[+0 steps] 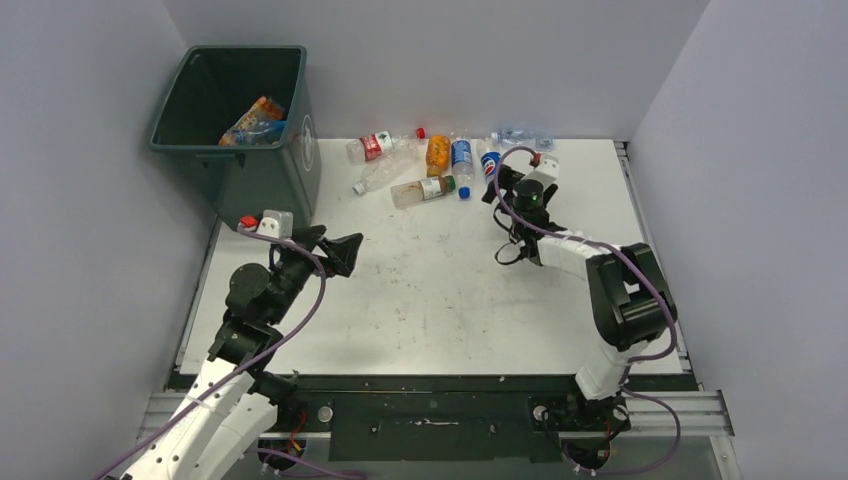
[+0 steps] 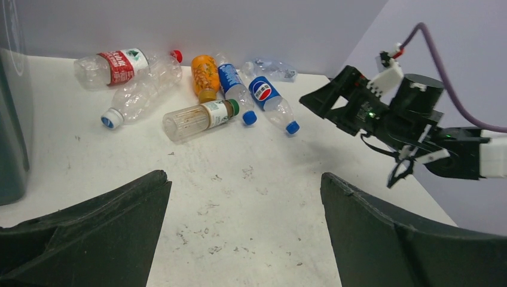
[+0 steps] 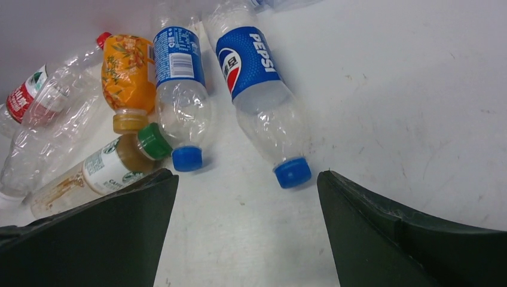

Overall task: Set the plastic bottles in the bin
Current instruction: Pick up the plastic bottle at the center of the board.

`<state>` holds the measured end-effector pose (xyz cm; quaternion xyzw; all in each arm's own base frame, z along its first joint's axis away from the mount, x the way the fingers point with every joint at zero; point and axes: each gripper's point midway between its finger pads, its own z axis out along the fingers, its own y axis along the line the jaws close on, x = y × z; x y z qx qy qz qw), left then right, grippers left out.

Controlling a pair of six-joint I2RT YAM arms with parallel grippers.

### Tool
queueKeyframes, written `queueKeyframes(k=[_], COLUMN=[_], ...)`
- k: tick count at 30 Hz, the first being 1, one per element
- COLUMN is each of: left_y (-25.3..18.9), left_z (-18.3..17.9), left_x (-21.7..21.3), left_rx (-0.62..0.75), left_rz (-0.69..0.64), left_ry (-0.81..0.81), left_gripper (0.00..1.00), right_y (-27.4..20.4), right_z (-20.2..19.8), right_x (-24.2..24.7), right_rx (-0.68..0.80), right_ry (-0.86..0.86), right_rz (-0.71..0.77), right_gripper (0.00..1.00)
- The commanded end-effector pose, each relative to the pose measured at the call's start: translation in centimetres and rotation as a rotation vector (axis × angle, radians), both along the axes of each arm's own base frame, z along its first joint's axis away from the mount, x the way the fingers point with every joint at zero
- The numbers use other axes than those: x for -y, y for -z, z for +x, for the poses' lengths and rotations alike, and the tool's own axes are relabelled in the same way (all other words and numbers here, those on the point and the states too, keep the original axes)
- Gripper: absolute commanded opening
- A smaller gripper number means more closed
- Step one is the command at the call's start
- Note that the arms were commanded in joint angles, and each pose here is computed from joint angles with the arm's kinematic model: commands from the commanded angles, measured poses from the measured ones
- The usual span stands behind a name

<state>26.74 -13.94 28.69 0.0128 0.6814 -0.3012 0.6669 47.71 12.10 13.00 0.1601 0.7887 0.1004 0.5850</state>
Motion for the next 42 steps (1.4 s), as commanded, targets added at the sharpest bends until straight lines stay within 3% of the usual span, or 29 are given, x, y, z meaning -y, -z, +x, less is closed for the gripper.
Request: queueKeyframes(k=[1,12,21,29,33,38,42], left_y=[-3.4,-2.2,-1.7,-1.5,-1.5,-1.6,-1.8], left_z=[-1.0,-0.5,-0.2,0.0,0.1,0.0,-0.1], left_x=[0.3,1.0,1.2,1.1,1.1,1.0,0.8], left_rx=[0.093,0.031,0.011,0.008,0.006,0.010,0.019], left_rz=[-0.041,-0.011,-0.007,-0.002,-0.002,-0.003,-0.001], left_ry=[0.016,0.032,0.037,0.030,0.027,0.024,0.017], left_gripper=[0.96,0.96,0.96,0.96,0.96,0.96,0.96], right_y=[-1.1,3.8,7.3,8.5,8.0,7.2,5.2], right_z=[3.7,7.9,9.5,10.6,10.8,10.6,9.9], right_x=[-0.9,-0.8,-0.3,0.2,-0.5,-1.0,-0.8], right_rx=[0.018,-0.109,-0.184,-0.210,-0.188,-0.168,-0.126], right_ry=[-0.061,-0.096,-0.078,-0.085,-0.125,-0.153,-0.147], right_rz=[-0.062,-0.169,-0.150,-0.144,-0.129,-0.117,-0.106], right_gripper=[0.90,0.90,0.90,0.97,0.77,0.43,0.28])
